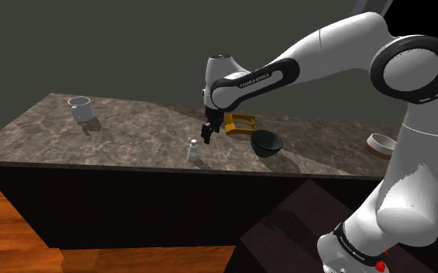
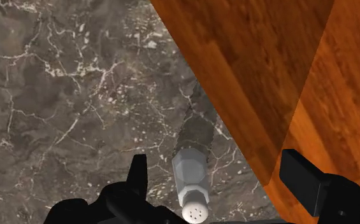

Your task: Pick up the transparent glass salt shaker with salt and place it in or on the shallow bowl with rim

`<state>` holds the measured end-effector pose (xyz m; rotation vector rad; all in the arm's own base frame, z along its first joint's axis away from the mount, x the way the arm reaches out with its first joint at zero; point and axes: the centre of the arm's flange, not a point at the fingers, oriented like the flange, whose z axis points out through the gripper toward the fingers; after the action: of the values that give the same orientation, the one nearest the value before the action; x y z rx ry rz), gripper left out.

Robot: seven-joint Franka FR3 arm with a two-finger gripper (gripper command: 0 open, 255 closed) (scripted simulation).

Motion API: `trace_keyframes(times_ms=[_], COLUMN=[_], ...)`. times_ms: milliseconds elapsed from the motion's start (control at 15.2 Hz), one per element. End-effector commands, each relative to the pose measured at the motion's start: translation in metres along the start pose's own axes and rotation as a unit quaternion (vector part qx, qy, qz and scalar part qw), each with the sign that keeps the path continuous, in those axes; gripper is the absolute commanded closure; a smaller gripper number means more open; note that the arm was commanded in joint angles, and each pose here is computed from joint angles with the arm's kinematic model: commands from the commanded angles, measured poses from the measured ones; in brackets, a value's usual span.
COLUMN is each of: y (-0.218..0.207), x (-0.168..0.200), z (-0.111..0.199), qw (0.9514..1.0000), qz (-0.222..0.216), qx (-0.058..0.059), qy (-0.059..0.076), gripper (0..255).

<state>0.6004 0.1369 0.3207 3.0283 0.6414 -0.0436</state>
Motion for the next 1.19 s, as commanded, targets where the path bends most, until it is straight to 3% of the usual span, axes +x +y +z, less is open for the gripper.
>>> trace_keyframes(times_ms=[0, 396, 858, 1122], y=[-0.002, -0.006, -0.005, -0.005], x=[0.024, 0.087, 0.088, 0.088], z=[0.011, 0.044, 0.081, 0.084], qw=[0.9999, 0.9993, 0.9993, 0.9993], qz=[-0.008, -0.03, -0.03, -0.03], qx=[-0.005, -0.02, -0.02, -0.02], qy=[0.004, 0.014, 0.014, 0.014], gripper=[0, 0, 0, 0])
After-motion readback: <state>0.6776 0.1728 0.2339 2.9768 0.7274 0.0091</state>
